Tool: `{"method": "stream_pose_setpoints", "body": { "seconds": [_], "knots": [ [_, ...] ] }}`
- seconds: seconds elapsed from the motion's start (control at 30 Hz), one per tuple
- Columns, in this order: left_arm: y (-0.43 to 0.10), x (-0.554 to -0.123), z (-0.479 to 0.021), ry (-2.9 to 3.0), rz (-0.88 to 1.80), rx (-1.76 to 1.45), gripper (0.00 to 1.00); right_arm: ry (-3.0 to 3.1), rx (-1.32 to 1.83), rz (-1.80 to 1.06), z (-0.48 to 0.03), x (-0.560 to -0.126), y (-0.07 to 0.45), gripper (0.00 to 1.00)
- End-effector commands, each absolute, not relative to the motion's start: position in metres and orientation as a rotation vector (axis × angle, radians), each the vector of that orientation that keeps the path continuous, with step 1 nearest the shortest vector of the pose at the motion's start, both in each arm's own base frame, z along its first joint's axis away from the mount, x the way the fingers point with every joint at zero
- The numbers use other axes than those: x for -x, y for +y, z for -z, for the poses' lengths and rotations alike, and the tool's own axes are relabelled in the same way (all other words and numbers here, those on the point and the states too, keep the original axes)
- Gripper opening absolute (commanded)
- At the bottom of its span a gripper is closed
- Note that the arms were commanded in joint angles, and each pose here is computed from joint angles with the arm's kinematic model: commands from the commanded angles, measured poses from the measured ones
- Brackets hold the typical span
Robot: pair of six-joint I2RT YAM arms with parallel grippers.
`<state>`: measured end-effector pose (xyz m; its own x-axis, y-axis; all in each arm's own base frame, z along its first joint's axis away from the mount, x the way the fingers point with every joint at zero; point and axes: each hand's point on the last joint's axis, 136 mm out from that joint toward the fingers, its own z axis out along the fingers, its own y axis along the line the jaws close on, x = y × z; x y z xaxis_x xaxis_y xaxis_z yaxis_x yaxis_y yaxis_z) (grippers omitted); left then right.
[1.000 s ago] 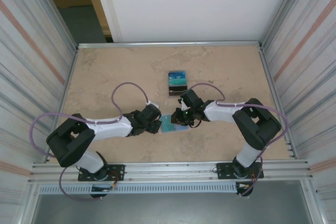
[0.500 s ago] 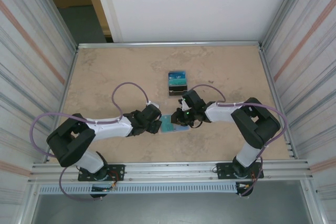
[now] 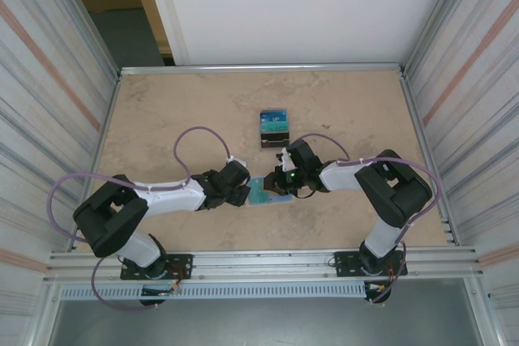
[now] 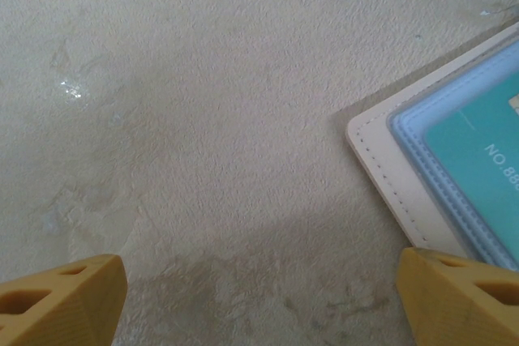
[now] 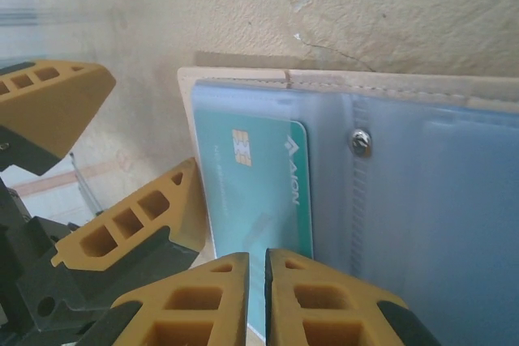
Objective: Take the credit cards out of the card holder
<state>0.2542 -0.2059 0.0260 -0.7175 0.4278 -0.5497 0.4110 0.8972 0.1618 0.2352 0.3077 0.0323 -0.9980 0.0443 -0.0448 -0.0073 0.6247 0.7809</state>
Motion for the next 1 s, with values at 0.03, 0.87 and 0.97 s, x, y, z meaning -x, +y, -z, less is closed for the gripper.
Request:
{"method": "stream_pose_setpoints", "body": {
  "seconds": [0.03, 0.87, 0.97],
  "knots": [
    [-0.211, -0.253, -0.026, 2.474, -0.024, -0.593, 0.88, 2.797, -0.066, -1.375, -0.026, -0.233, 0.307, 0.13],
    [-0.211, -0.255, -0.03, 2.465, -0.034, -0.597, 0.88, 2.812, -0.027, -1.136, -0.031, -0.248, 0.291, 0.2],
    [-0.212, -0.256, -0.03, 2.465, -0.031, -0.597, 0.88, 2.81, -0.021, -1.151, -0.03, -0.25, 0.294, 0.2]
  ]
}}
